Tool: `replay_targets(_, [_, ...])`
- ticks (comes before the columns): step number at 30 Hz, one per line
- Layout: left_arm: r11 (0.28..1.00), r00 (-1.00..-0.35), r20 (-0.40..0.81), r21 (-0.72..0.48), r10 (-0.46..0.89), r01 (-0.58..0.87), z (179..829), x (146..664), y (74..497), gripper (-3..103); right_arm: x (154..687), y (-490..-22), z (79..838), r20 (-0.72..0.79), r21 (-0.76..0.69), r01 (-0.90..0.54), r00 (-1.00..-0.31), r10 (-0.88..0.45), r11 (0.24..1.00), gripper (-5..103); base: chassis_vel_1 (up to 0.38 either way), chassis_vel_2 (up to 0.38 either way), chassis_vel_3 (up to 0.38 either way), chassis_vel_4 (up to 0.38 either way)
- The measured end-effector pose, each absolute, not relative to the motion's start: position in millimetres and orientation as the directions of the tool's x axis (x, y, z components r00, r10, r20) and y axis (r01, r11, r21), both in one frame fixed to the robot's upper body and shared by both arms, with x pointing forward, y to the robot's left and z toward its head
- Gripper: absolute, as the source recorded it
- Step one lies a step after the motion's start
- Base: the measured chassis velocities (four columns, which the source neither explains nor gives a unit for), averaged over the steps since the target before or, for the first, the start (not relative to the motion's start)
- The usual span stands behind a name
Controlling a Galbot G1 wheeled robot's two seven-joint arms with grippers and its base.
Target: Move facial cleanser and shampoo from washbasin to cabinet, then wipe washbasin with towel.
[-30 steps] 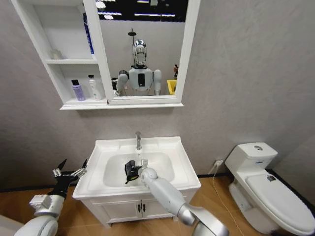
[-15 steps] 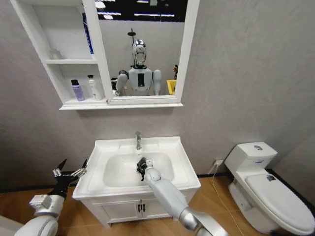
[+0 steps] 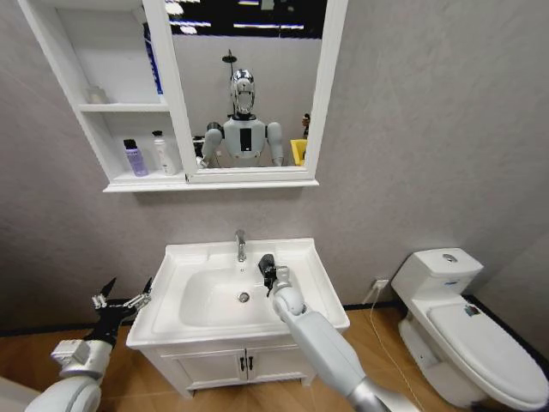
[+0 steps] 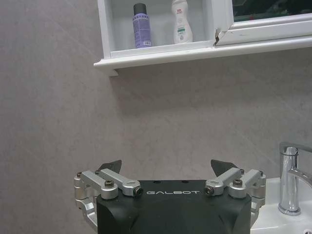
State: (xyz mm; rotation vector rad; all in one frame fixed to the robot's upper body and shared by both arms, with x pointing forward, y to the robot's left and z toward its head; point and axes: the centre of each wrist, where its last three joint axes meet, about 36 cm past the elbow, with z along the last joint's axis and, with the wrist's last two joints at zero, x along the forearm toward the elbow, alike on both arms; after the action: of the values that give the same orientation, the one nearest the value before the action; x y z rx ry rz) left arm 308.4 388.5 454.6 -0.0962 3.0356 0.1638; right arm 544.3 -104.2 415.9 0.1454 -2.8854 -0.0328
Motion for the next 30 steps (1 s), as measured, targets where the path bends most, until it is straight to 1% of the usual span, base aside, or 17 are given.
replay_targets(3, [0.992,-0.993,-0.103,0.104,-0.058,-0.068,455,308,389,100,551,-137,422,0.213,0.031,-0.037,-0.976,-0.042,0.999,1,0.000,0.000,0.000,0.000])
replay_targets(5, [0.992,-0.993,-0.103,0.104,-0.058,-0.068,455,308,389,100,551,-141,421,0.212,0.032,-0.030,-0.977,-0.036,0.999,1,0.000,0.000,0.000,0.000])
replay_targets(6, [0.992,-0.993,-0.103,0.104,-0.058,-0.068,455,308,389,100,555,-158,418,0.216,0.034,-0.001,-0.976,-0.008,0.999,1,0.000,0.000,0.000,0.000])
replay_targets(8, [0.992,-0.993,-0.103,0.104,-0.058,-0.068,455,308,389,100,556,-167,415,0.219,0.035,0.012,-0.976,0.004,0.999,1,0.000,0.000,0.000,0.000])
replay_targets(10, [0.992,-0.993,-0.103,0.104,-0.058,-0.068,455,308,389,100,561,-187,404,0.226,0.044,0.029,-0.974,0.019,0.999,1,0.000,0.000,0.000,0.000])
replay_targets(16, [0.992,-0.993,-0.103,0.104,-0.058,-0.068,455,308,389,100,576,-214,379,0.226,0.082,0.030,-0.974,0.011,0.996,1,0.000,0.000,0.000,0.000])
replay_targets(21, [0.992,-0.993,-0.103,0.104,-0.058,-0.068,455,308,389,100,582,-223,375,0.236,0.093,0.021,-0.972,-0.002,0.995,1,0.000,0.000,0.000,0.000])
replay_targets(25, [0.992,-0.993,-0.103,0.104,-0.058,-0.068,455,308,389,100,584,-229,377,0.256,0.089,-0.006,-0.966,-0.028,0.996,1,0.000,0.000,0.000,0.000])
replay_targets(27, [0.992,-0.993,-0.103,0.104,-0.058,-0.068,455,308,389,100,586,-242,381,0.280,0.075,-0.039,-0.958,-0.058,0.996,1,0.000,0.000,0.000,0.000])
replay_targets(30, [0.992,-0.993,-0.103,0.104,-0.058,-0.068,455,308,389,100,587,-256,385,0.281,0.061,-0.048,-0.958,-0.064,0.997,1,0.000,0.000,0.000,0.000])
